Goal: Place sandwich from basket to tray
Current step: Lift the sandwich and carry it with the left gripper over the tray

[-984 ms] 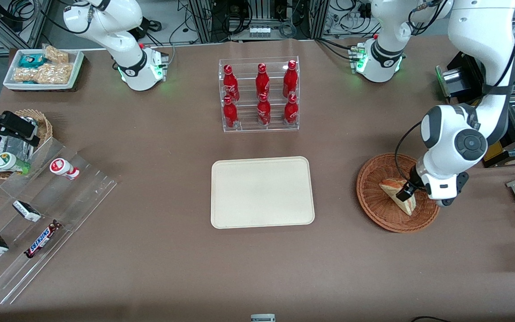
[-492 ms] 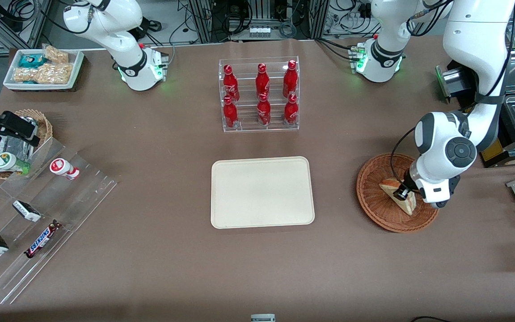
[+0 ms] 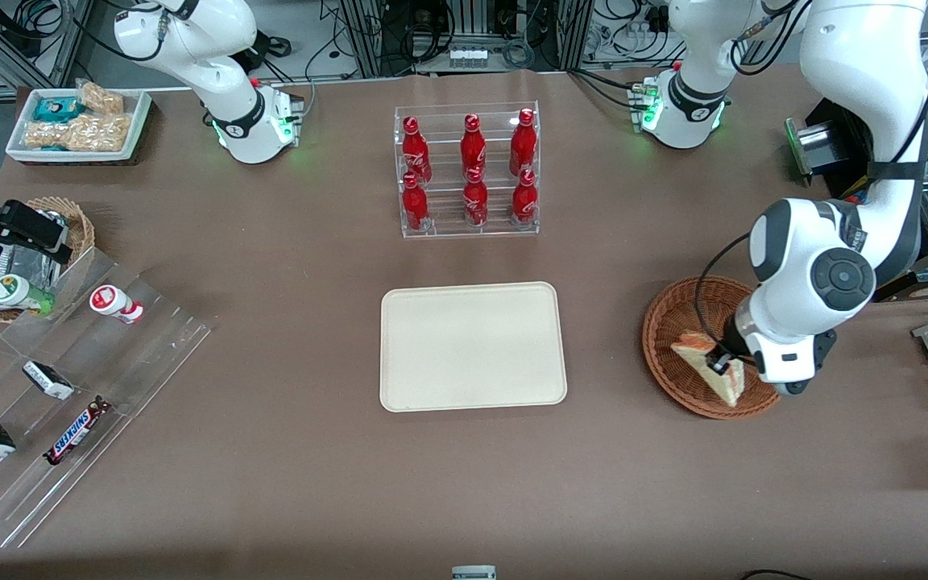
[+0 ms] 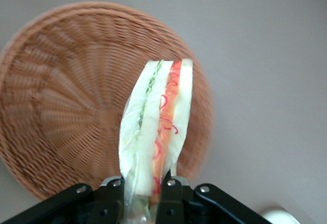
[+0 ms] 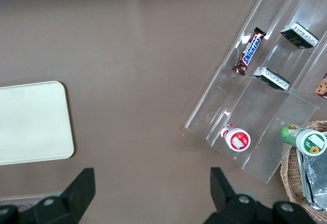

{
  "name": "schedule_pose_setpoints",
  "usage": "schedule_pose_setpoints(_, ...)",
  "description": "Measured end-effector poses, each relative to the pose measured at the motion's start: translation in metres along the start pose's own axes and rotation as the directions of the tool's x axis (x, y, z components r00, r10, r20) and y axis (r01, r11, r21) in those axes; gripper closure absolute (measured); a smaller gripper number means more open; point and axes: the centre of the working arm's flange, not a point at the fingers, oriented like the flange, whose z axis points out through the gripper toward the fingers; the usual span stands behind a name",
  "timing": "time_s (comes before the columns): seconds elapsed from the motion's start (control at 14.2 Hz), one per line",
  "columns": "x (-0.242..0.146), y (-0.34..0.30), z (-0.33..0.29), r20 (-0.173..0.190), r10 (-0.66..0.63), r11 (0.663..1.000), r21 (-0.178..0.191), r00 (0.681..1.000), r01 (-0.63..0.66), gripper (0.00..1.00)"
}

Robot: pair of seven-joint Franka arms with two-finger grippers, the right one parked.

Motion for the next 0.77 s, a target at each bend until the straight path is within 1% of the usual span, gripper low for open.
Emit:
schedule_pose_setpoints(0.14, -0.036, 0.03, -0.01, 0.014, 0.068, 0.997, -0.029, 0.998, -0.067, 0.79)
schedule_pose_setpoints(0.21, -0.059, 0.044, -0.009, 0.027, 0.108, 0.993, -0.038, 0.994, -0.107, 0.79)
schedule_pose_setpoints(0.28, -0.084, 0.059, -0.007, 0.042, 0.152, 0.988, -0.047, 0.988, -0.15, 0.81)
schedule_pose_setpoints(0.35, -0.109, 0.074, -0.003, 0.054, 0.195, 0.98, -0.054, 0.979, -0.192, 0.85)
schedule_pose_setpoints(0.42, -0.135, 0.089, 0.001, 0.061, 0.24, 0.97, -0.058, 0.969, -0.236, 0.85)
schedule_pose_setpoints(0.49, -0.161, 0.103, 0.007, 0.06, 0.287, 0.957, -0.057, 0.956, -0.284, 0.85)
schedule_pose_setpoints(0.63, -0.209, 0.128, 0.022, 0.047, 0.377, 0.926, -0.045, 0.925, -0.375, 0.85)
schedule_pose_setpoints(0.77, -0.247, 0.149, 0.037, 0.046, 0.438, 0.899, -0.046, 0.898, -0.436, 0.85)
